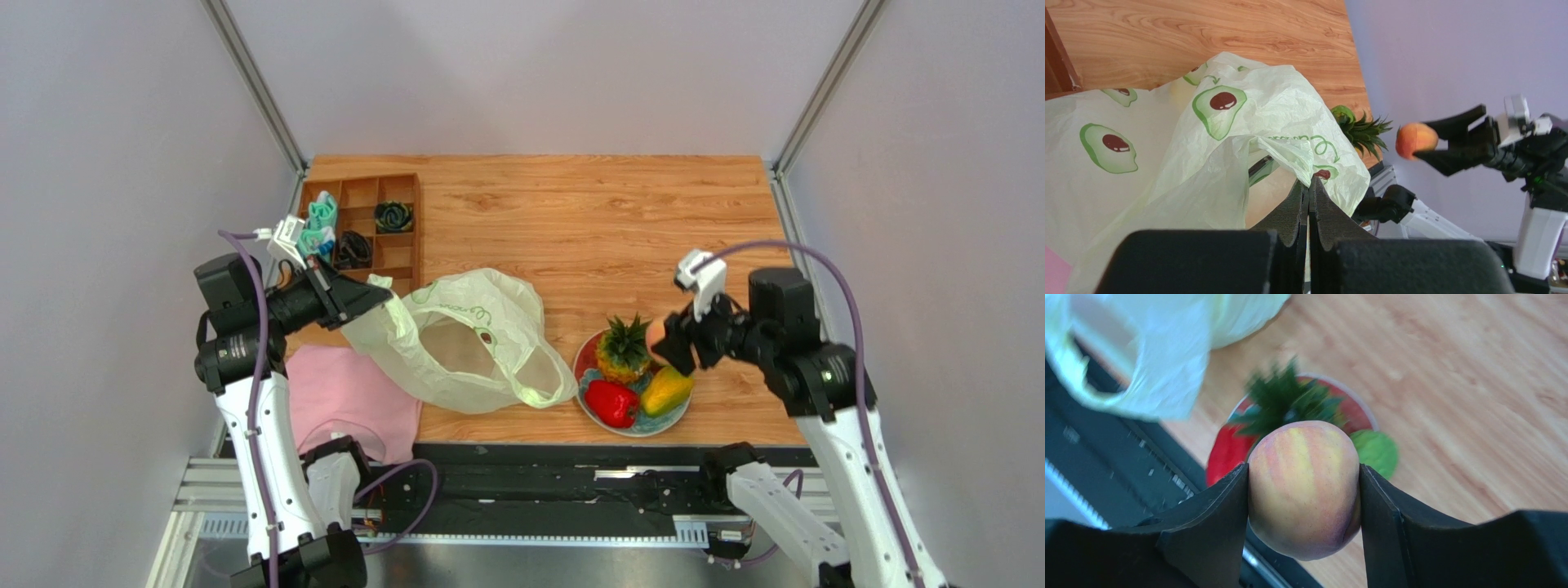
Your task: Take the fake fruits out of the plastic bag
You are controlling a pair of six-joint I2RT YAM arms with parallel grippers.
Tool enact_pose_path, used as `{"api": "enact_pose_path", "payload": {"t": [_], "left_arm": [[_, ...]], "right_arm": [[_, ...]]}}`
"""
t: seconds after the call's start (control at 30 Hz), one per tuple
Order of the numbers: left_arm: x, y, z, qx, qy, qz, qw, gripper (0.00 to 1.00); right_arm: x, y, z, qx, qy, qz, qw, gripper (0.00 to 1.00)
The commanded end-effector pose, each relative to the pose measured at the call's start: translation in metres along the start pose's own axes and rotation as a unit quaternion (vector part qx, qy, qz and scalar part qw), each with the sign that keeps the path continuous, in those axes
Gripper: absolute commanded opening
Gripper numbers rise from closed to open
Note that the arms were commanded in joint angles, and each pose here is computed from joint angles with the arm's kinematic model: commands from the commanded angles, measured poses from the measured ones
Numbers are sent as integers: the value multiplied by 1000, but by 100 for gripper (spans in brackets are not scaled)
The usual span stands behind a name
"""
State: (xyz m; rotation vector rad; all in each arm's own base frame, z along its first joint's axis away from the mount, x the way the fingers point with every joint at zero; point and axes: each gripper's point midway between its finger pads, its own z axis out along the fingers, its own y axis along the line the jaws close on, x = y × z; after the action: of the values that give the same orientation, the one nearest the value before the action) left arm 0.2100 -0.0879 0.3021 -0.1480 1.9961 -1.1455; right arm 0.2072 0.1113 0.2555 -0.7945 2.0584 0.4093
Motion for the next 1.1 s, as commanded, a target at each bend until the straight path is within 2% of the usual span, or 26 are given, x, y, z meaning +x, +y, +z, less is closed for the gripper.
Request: {"api": "enact_pose_path", "payload": {"t": [0.0, 0.07, 0.27, 0.43, 0.57, 0.73, 0.83, 0.93, 0.97, 1.07], "left_arm": [[-13, -11, -1, 16, -15, 21, 1000, 0], [-13, -11, -1, 19, -16, 18, 1000, 0], [-9, -13, -2, 24, -13, 13, 1000, 0], [-6, -14, -3, 22, -15, 14, 1000, 0], [-3, -14, -4, 21, -13, 15, 1000, 0], [2, -11, -5, 14, -12, 11, 1000, 0], [3, -11, -5, 14, -9, 10, 1000, 0], [4, -10, -5, 13, -8, 9, 1000, 0], [3, -10, -5, 12, -8, 9, 1000, 0], [2, -7, -4, 10, -9, 9, 1000, 0]], "right_arm": [[32, 47, -19, -89, -27, -93, 991, 33], [40, 49, -14, -100, -12, -113, 988, 32], [93, 41, 18, -149, 91, -168, 970, 27], [96, 26, 43, -130, 94, -182, 970, 30], [102, 26, 50, -144, 113, -177, 967, 32], [108, 27, 60, -147, 108, -181, 966, 36], [120, 29, 63, -155, 122, -186, 963, 48], [124, 30, 62, -157, 126, -186, 962, 74], [124, 30, 61, -155, 125, -183, 963, 100], [112, 30, 56, -143, 106, -181, 967, 100]]}}
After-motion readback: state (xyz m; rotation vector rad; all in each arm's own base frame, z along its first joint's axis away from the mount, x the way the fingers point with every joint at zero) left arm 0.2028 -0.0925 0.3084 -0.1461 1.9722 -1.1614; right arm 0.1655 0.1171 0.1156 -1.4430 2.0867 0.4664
